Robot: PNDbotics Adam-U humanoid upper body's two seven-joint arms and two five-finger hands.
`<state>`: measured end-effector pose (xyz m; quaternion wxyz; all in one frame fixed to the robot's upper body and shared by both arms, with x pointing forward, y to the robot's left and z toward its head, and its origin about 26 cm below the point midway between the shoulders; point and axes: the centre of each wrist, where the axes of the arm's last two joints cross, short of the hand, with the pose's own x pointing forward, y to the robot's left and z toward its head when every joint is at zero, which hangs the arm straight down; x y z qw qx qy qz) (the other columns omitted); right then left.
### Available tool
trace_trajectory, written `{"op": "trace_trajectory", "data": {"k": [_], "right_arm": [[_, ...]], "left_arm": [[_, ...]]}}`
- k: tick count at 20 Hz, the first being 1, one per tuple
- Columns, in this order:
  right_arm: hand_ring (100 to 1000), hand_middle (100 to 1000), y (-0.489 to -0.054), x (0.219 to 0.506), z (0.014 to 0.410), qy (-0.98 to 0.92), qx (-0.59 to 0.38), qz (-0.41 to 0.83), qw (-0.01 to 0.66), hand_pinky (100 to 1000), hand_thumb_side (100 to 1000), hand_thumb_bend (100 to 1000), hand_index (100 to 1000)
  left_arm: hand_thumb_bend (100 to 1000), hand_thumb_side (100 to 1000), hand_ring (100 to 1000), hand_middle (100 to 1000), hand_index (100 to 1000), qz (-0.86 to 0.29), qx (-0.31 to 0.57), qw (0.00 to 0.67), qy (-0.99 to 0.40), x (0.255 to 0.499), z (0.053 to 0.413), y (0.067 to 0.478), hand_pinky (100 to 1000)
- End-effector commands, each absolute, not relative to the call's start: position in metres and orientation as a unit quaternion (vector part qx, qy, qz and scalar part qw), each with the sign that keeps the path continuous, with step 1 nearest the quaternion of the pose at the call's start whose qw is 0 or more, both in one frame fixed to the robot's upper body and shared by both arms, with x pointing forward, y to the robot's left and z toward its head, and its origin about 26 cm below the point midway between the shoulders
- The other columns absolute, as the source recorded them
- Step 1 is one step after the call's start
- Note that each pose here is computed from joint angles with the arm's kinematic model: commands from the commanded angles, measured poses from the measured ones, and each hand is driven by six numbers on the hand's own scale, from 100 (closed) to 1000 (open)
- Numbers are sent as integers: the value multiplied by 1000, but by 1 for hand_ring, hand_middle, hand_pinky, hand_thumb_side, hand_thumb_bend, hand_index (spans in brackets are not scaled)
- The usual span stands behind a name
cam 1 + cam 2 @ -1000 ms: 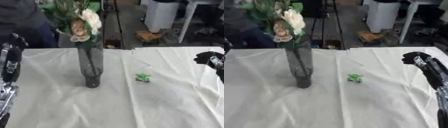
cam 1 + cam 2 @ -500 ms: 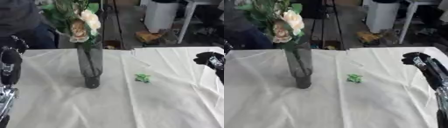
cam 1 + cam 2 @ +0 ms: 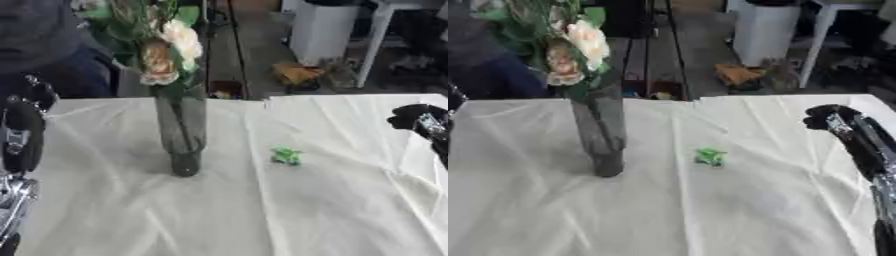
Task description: Arrange flowers into the vase.
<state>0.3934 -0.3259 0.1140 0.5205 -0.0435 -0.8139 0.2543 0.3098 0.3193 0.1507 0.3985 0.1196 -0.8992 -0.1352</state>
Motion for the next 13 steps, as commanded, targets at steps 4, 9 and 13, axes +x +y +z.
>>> {"op": "trace_trajectory", "data": {"k": [4,9,13], "right_arm": [[741,518,-327,393,128,-823,-52,258,504,789,801,100,718],[741,517,-328,394,128,-822,-52,259,504,789,801,100,714],[741,517,-328,394,128,-822,-52,259,504,789,801,100,713]], "left_arm": [[826,948,740,732,816,-145,119,392,-901,310,155,321,769],[824,949,738,731,814,-145,116,394,-900,310,153,320,768],[822,950,738,731,814,-145,117,397,-899,310,152,321,768]]}}
